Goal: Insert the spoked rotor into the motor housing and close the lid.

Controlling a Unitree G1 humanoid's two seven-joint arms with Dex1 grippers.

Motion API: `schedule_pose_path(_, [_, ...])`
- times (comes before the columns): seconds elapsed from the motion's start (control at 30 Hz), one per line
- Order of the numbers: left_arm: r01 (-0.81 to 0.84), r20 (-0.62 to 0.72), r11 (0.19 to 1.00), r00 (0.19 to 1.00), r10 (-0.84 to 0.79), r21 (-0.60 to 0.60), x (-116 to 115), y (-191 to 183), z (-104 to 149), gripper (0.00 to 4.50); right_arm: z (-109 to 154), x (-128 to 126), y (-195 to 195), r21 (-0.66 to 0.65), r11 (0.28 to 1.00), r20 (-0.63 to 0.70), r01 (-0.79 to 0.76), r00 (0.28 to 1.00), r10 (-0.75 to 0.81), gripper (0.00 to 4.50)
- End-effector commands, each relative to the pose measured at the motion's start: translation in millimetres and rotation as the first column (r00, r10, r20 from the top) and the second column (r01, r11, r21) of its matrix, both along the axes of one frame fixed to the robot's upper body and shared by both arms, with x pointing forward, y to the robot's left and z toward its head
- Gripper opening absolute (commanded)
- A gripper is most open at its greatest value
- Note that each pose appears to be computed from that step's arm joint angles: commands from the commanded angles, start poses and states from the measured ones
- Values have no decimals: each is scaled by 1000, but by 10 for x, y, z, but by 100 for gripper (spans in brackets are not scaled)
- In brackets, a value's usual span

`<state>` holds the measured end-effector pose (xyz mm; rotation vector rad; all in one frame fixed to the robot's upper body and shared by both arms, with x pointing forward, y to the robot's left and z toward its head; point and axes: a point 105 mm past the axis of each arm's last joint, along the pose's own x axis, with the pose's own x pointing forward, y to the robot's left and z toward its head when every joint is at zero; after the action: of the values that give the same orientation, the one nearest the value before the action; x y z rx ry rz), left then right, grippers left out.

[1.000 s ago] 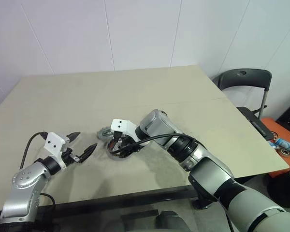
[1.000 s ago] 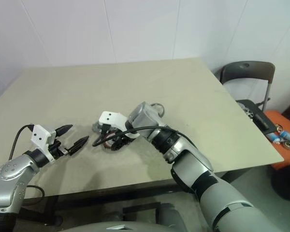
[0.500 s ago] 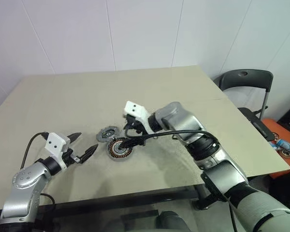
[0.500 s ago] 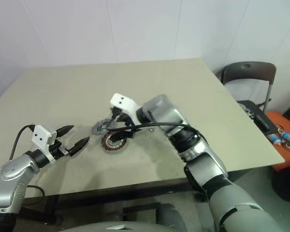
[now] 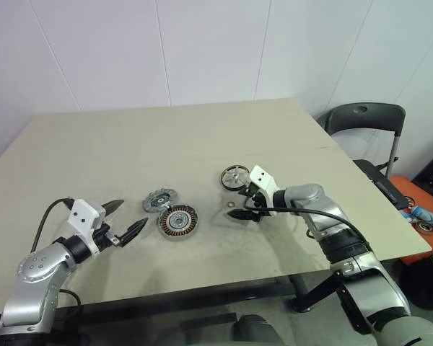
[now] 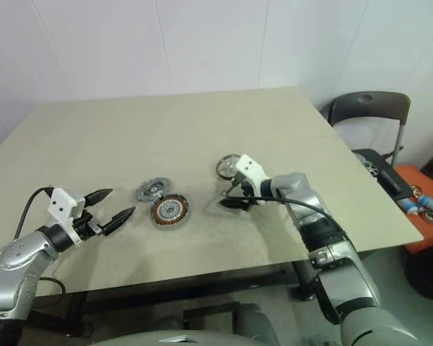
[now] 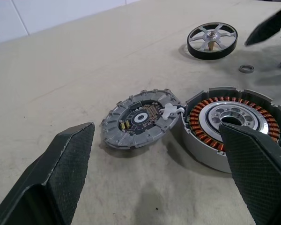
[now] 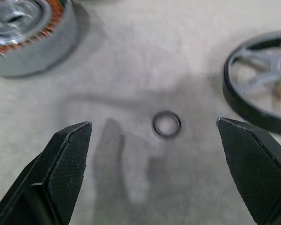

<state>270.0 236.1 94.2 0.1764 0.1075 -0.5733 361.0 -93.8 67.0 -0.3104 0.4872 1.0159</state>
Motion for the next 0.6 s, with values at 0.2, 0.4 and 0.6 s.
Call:
schedule_pose_path(0.2, [26, 46, 1000, 999, -27, 15, 22, -14, 153, 450, 31, 73, 114, 30, 999, 59, 16, 998, -17, 446])
schedule_pose_path(0.4, [21, 46, 1000, 999, -21, 15, 0, 7, 147, 450, -119, 115, 63, 17, 997, 7, 70, 998, -70, 446])
schedule_pose_path(0.6, [19, 46, 1000, 999, -20, 15, -13, 13, 141, 450, -188, 108, 57, 14, 997, -23, 73, 997, -72, 383])
